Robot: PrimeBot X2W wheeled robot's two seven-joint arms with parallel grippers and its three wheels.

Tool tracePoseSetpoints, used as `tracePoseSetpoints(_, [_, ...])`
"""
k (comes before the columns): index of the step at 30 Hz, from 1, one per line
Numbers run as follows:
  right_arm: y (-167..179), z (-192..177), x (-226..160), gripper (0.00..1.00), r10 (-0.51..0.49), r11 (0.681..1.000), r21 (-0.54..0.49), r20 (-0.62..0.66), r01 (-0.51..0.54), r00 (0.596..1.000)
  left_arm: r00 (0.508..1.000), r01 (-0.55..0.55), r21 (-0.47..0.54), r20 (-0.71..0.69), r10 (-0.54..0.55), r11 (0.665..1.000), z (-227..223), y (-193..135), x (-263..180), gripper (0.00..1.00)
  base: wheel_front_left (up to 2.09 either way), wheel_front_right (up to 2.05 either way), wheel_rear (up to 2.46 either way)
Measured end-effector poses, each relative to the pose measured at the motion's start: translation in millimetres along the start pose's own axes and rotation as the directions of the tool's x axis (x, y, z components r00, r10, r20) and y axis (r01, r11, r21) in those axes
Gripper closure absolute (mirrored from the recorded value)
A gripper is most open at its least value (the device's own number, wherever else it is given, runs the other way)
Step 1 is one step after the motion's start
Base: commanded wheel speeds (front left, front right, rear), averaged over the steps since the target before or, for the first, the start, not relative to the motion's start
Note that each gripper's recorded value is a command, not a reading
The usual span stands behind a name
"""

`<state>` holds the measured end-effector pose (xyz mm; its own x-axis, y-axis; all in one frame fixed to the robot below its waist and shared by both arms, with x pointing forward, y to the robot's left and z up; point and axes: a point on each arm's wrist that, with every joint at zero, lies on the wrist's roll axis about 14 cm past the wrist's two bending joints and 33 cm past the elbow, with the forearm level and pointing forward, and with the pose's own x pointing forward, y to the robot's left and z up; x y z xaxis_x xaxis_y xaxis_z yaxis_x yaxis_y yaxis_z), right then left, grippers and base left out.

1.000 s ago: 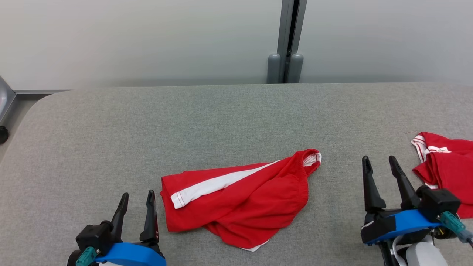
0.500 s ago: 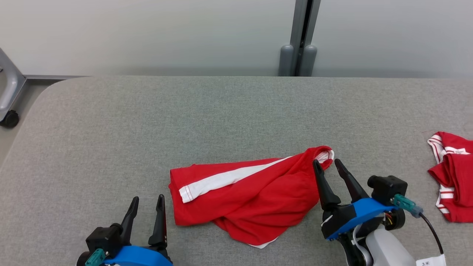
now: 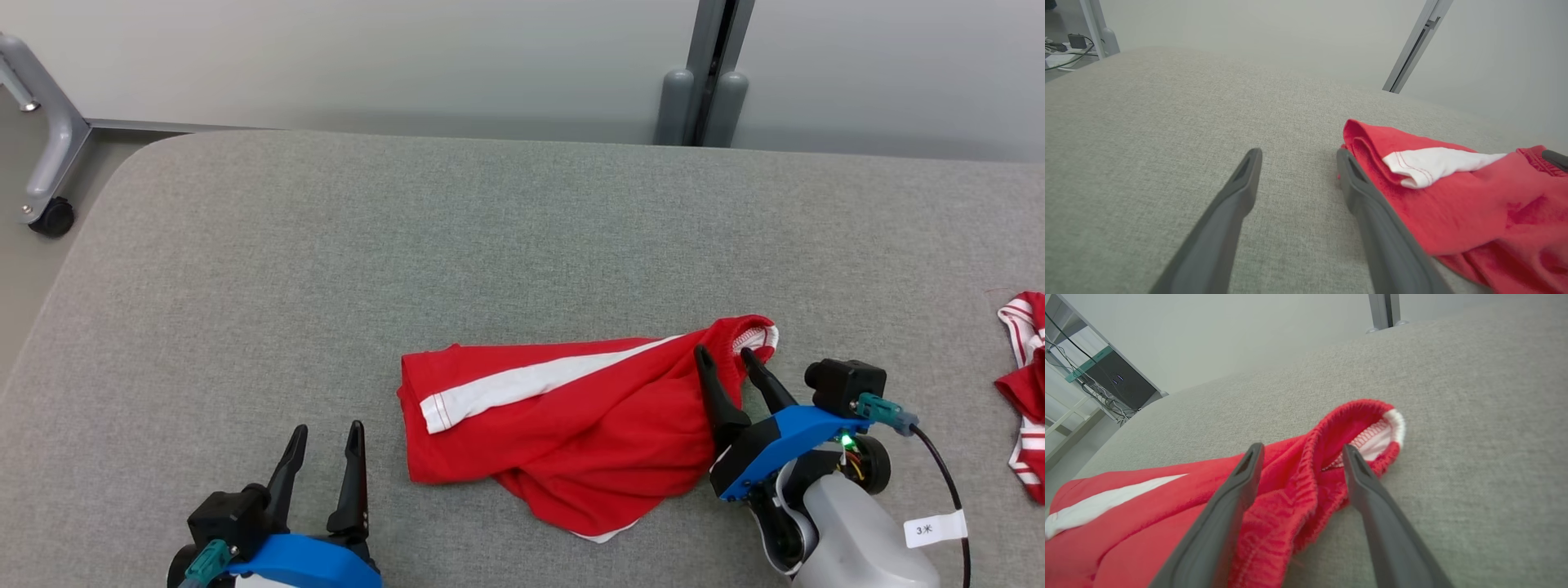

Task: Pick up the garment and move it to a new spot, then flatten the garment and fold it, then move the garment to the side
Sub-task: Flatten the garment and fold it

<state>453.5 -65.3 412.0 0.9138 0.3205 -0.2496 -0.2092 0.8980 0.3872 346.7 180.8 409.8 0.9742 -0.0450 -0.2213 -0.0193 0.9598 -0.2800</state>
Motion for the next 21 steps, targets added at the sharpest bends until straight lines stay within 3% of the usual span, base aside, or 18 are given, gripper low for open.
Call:
tracePoseSetpoints(3, [0, -4, 3, 0.0, -0.002, 1.0, 0.001, -0.017, 0.002, 1.0, 1.0, -0.001, -0.003, -0.002, 0.001, 1.0, 0, 0, 1, 0.0, 0.0, 0.0, 0.0])
tracePoseSetpoints(5, [0, -5, 6, 0.51, 0.0, 1.0, -0.001, -0.021, 0.0, 1.0, 1.0, 0.0, -0.004, 0.002, 0.0, 1.0, 1, 0, 2, 0.0, 0.0, 0.0, 0.0])
tracePoseSetpoints(6, [1, -6, 7, 0.64, 0.001, 1.0, -0.001, -0.026, -0.001, 1.0, 1.0, 0.0, -0.004, 0.003, 0.0, 1.0, 2, 1, 3, 0.0, 0.0, 0.0, 0.0])
tracePoseSetpoints(8, [1, -8, 9, 1.0, 0.0, 1.0, 0.003, -0.034, 0.0, 0.999, 1.0, -0.003, -0.008, 0.003, 0.003, 1.0, 2, 1, 2, 0.0, 0.0, 0.0, 0.0])
tracePoseSetpoints(16, [27, 31, 15, 1.0, 0.076, 0.997, 0.012, 0.085, -0.077, 0.994, 1.0, -0.005, -0.01, 0.015, 0.005, 1.0, 5, 2, 0, 0.0, 0.0, 0.0, 0.0])
tracePoseSetpoints(21, [49, 43, -8, 1.0, 0.138, 0.987, 0.061, 0.162, -0.149, 0.977, 1.0, 0.0, -0.013, 0.022, 0.0, 1.0, 6, 0, -5, 0.0, 0.0, 0.0, 0.0])
